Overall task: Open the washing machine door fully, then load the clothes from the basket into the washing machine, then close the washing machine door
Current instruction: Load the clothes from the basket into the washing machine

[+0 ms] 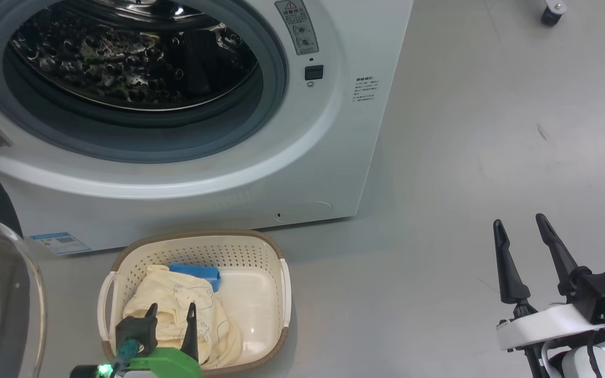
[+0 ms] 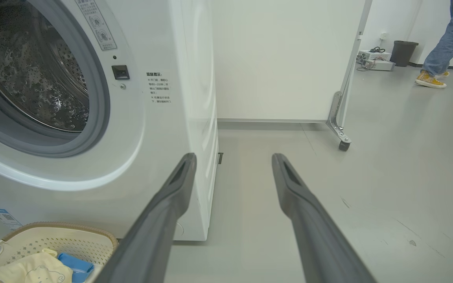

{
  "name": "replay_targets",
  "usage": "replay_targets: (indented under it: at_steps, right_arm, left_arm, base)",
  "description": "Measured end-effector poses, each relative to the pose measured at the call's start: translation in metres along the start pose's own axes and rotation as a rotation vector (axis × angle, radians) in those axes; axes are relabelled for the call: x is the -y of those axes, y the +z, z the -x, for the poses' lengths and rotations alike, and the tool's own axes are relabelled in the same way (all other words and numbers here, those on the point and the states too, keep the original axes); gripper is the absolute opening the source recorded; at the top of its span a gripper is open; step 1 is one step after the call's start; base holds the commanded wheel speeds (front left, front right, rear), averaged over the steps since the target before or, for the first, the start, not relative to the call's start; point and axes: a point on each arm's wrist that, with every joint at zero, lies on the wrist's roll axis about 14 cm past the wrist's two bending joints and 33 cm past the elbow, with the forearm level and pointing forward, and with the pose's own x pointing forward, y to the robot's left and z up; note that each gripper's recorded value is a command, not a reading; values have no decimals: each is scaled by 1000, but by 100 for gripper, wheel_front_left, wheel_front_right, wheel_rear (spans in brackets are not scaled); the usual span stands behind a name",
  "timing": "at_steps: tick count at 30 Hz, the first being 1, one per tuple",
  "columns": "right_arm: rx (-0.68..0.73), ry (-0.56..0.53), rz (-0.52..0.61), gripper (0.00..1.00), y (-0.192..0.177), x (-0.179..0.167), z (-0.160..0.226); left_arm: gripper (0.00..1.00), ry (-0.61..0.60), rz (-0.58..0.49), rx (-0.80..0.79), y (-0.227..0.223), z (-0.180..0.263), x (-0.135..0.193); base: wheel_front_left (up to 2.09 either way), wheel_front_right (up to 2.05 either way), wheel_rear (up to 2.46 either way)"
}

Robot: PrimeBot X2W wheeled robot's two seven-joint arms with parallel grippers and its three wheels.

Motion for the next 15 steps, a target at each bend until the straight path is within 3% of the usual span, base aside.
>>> replay_targets:
  at_steps: [15]
  right_arm:
    - [-75,7,4,100,-29,10,-28]
  left_arm:
    - [100,-2,-24,-395,-73,-48,-2]
  base:
    - [0,0,0]
